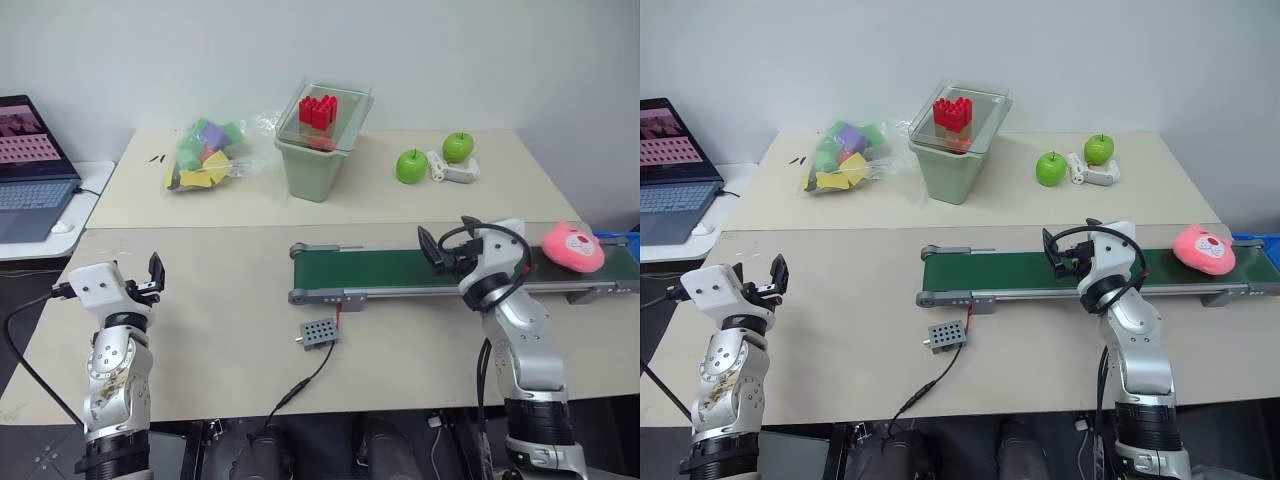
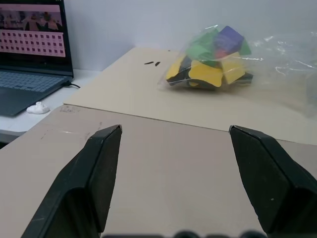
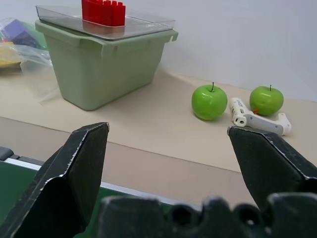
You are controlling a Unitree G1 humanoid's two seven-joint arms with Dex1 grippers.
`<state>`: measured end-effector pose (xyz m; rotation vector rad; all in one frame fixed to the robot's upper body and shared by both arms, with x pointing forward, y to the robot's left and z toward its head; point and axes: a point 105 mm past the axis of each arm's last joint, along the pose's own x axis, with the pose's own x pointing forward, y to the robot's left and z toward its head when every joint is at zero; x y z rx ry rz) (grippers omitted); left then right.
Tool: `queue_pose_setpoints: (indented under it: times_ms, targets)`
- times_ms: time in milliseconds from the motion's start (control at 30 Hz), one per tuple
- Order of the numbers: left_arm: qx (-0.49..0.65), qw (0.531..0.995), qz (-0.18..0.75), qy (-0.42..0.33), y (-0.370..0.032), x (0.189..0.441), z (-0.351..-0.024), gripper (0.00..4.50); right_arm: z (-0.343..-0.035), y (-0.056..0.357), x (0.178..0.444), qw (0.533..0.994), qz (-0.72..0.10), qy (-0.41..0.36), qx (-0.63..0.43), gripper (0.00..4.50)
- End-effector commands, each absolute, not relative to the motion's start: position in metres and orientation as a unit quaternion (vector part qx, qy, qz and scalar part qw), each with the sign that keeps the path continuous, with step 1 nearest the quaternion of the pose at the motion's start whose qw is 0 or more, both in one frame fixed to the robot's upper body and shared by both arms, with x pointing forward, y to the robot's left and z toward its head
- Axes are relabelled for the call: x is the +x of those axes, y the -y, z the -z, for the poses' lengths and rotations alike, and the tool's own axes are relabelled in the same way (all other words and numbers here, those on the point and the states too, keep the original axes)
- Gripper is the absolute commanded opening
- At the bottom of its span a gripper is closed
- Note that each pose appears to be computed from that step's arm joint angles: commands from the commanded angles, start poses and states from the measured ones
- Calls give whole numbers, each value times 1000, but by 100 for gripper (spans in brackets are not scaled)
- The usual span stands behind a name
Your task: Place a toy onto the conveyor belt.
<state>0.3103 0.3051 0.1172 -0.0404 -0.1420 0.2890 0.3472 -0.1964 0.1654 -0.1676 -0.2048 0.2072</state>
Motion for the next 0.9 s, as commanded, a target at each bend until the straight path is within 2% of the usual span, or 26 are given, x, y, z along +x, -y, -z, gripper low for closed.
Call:
queue_pose_setpoints:
  times_ms: [33,333,900]
  targets:
    - [-18,987,-130,88,-302,313,-126,370,-179,196,347,982,-99,134,-90,450]
    - [-36,987,-119,102,-299,314,-135,370,-176,192,349,982,-105,133,-86,450]
    - [-30,983,-150,100,-294,304,-132,370,-172,178,357,980,-133,120,-92,450]
